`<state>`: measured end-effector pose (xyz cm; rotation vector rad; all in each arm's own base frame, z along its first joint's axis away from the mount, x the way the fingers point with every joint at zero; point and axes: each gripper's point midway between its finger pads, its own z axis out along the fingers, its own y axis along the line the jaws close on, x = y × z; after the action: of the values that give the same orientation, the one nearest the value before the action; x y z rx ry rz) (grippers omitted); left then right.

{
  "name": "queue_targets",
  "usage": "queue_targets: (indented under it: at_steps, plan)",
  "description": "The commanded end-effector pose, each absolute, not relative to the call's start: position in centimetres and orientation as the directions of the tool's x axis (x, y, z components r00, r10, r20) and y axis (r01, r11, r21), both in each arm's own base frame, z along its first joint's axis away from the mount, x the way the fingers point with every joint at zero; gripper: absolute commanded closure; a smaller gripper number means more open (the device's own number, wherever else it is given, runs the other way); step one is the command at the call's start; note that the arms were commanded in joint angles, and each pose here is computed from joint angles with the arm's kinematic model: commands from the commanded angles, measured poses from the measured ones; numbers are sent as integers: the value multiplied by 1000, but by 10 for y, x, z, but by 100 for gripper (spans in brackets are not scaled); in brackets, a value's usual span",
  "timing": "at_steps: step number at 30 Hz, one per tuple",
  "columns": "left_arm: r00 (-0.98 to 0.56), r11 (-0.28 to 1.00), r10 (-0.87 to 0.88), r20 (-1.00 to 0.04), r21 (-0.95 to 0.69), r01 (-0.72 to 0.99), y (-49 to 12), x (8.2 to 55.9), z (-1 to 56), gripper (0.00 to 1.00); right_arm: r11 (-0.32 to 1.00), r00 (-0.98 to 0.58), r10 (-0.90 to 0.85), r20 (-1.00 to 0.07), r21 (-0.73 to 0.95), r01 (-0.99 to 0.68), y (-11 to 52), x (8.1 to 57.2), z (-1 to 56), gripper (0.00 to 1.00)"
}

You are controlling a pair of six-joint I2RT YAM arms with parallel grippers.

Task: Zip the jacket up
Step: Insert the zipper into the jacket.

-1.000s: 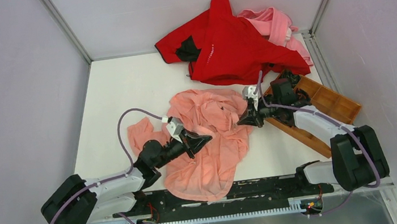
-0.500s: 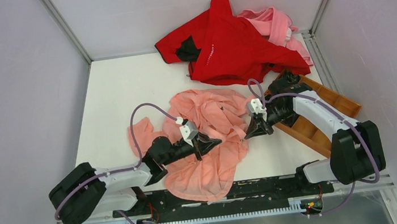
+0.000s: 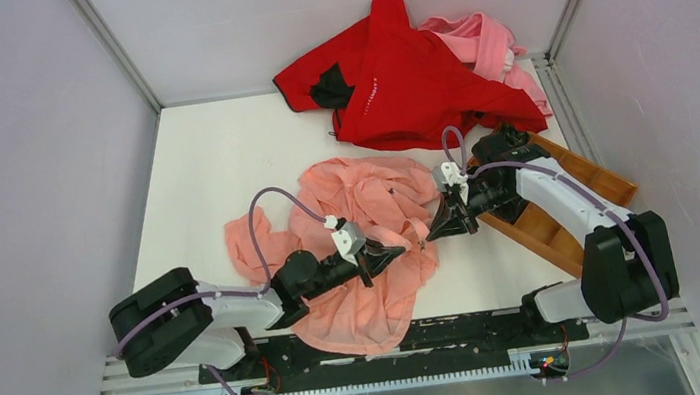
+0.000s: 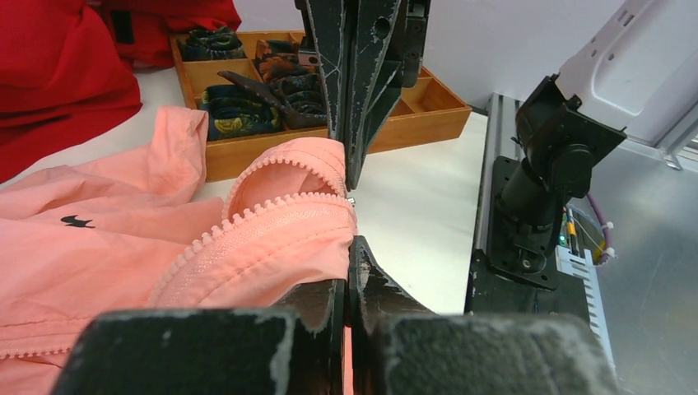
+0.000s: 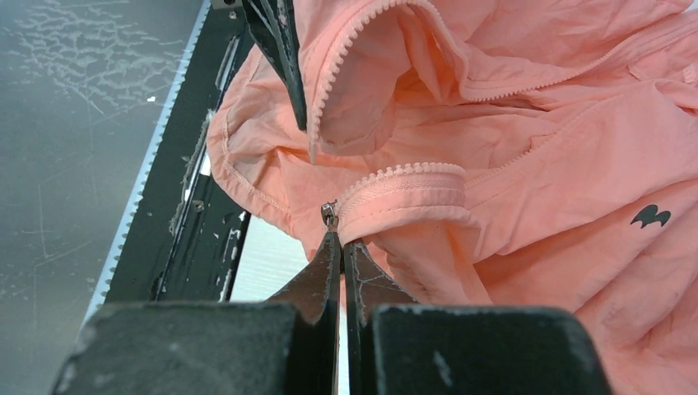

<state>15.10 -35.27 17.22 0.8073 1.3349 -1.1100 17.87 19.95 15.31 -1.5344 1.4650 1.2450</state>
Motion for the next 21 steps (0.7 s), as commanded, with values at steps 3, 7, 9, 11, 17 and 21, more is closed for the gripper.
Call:
queue_targets:
  at_steps: [3,7,9,11,17,21]
  plan:
    - [-10,389,-228,-974,-100,916,-360,168,198,98,-151,-102,-277,-955,148,-977,207,184,168,100]
    - [-6,415,-236,-972,-107,903,-359,172,199,98,-151,-111,-268,-957,155,-976,208,184,169,100]
    - [-4,416,-240,-971,-107,903,-359,172,200,98,-150,-118,-262,-958,161,-975,208,184,170,100]
    - [-2,416,-242,-970,-105,903,-359,172,199,98,-150,-123,-260,-958,166,-975,208,184,170,100]
    - [-9,409,-256,-967,-117,905,-360,170,199,98,-142,-132,-252,-959,171,-975,209,185,170,100]
    - [-14,402,-267,-964,-125,907,-362,169,200,98,-126,-155,-236,-959,188,-974,209,187,170,100]
